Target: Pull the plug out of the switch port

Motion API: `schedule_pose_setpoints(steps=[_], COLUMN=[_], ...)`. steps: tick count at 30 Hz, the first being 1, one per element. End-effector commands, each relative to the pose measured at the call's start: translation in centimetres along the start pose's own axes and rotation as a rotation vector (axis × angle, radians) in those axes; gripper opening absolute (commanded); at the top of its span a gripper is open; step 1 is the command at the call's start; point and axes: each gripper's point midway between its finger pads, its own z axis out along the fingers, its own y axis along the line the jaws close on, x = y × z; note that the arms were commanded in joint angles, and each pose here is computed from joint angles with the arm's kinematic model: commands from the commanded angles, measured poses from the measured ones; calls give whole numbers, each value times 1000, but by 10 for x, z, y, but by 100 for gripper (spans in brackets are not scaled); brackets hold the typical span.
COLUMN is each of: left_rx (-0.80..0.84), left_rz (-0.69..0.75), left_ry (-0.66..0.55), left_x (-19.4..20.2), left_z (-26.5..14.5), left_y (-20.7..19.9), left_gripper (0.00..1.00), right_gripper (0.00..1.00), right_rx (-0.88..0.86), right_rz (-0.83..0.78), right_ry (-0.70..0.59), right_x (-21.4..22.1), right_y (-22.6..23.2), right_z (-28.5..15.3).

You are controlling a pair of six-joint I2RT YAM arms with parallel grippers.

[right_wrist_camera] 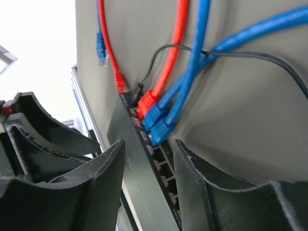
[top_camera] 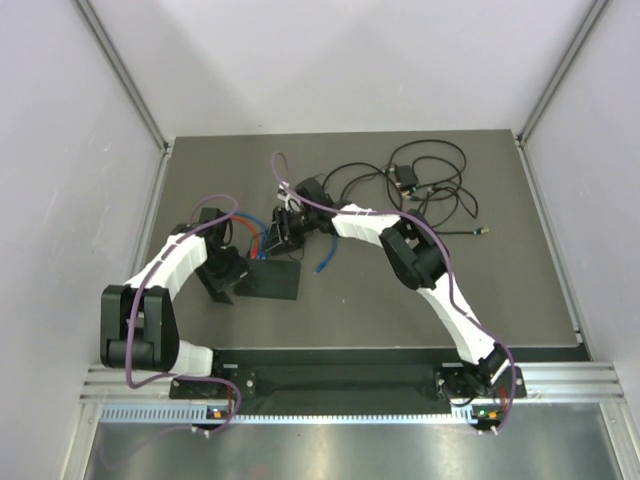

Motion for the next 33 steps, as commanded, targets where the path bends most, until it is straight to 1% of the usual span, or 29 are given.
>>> schedule_pose_setpoints(steps=[1, 5, 16, 24, 28, 33], left_rx=[10, 4, -5, -10, -9, -17], left_rz=[12, 14, 20, 26, 27, 28], left_ry=[-4, 3, 8, 11, 10, 17], left_x=[-5, -5, -5, -4, -5, -3], left_z=[3, 5, 9, 10, 10, 12], left_y=[-1, -1, 2, 3, 3, 5], left_gripper=[69, 68, 68, 68, 68, 68], right_gripper=[43, 42, 42, 38, 34, 33], right_rx=[-19, 3, -25, -20, -24, -25], right_rz=[-29, -23, -22, -24, -12, -21], right_ry=[-18, -5, 36, 69, 70, 73], right_x=[-2, 2, 16, 27, 30, 31], right_y=[4, -7, -12, -20, -22, -22], right_z=[7, 12, 26, 34, 36, 37])
